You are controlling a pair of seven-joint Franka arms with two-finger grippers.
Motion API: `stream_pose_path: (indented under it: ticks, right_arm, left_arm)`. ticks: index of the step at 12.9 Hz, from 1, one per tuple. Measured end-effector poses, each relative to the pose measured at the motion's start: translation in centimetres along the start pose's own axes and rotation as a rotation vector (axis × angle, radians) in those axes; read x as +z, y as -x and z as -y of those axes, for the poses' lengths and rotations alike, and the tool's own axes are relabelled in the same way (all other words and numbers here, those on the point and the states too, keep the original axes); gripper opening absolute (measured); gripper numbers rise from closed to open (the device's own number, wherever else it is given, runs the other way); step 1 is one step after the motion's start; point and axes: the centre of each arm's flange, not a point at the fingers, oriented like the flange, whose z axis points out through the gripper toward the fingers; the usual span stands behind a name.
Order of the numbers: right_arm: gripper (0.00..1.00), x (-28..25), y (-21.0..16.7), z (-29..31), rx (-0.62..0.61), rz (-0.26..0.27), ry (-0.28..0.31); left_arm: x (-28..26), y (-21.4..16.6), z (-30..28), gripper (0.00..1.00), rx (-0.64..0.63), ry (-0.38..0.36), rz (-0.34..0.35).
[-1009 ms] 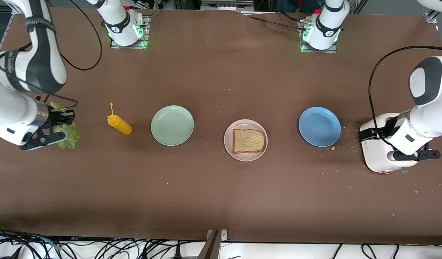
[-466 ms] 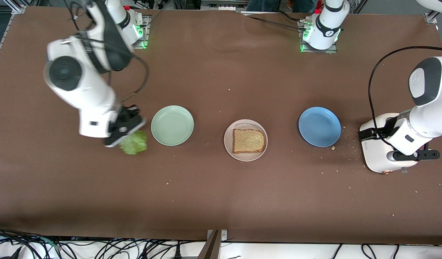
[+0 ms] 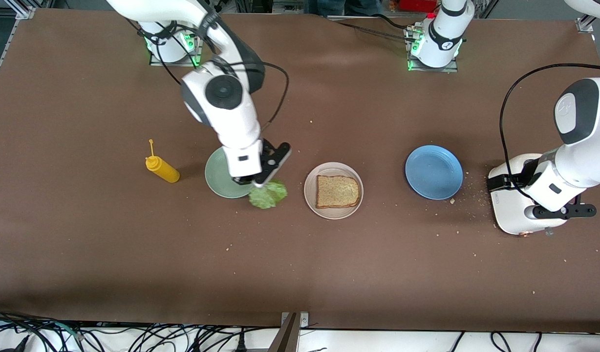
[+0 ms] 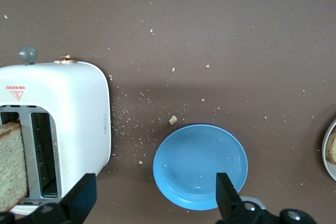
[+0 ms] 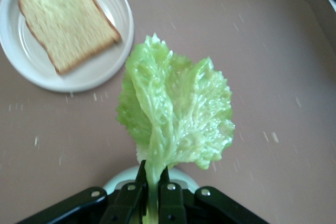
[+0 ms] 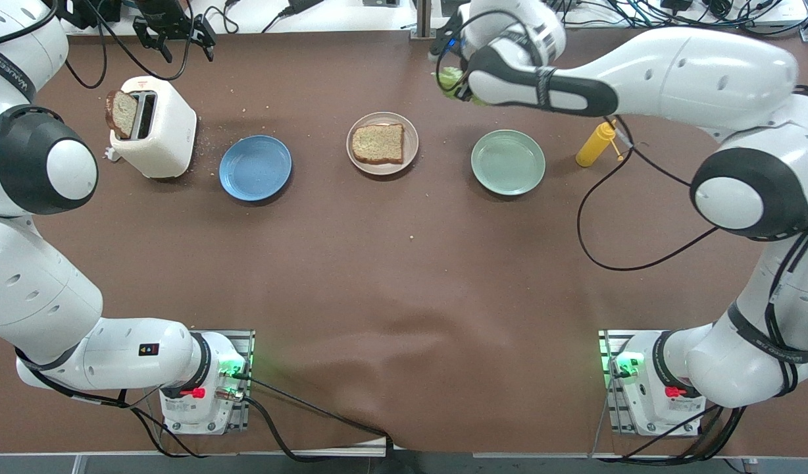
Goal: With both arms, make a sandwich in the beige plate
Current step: 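Lift the lettuce leaf with the right gripper over the beige plate, then lay the lettuce on the bread while the left gripper grasps toaster bread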
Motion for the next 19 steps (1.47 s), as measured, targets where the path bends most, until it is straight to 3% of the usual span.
stream_pose_path:
  ticks: [1, 6, 9, 11, 15, 19]
  right_arm:
    - [0.09, 2.0, -1.1, 1.1, -0.032, -0.045, 0.011]
    - [0.09, 8.2, -6.4, 4.6, -0.140, -0.133, 0.064]
    - [0.09, 11.1, -8.6, 7.6, -0.185, -0.226, 0.086]
    - [0.09, 12.7, -9.4, 9.4, -0.174, -0.271, 0.088]
    - [0.09, 13.0, -10.1, 11.5, -0.183, -0.292, 0.093]
    - [0.09, 14.0, -9.5, 11.3, -0.289, -0.261, 0.186]
  left_arm:
    - [0.0, 0.0, 0.0, 1.00, 0.000, 0.000, 0.000]
    - [0.0, 0.0, 0.1, 1.00, 0.001, -0.007, 0.000]
    - [0.0, -0.1, 2.0, 1.00, -0.002, -0.083, -0.004]
    - [0.1, -0.1, 4.3, 1.00, -0.026, -0.086, -0.002]
    - [0.5, 0.3, 11.0, 1.00, -0.002, -0.077, 0.014]
    - [1.4, 2.0, 16.1, 1.00, 0.005, -0.073, -0.015]
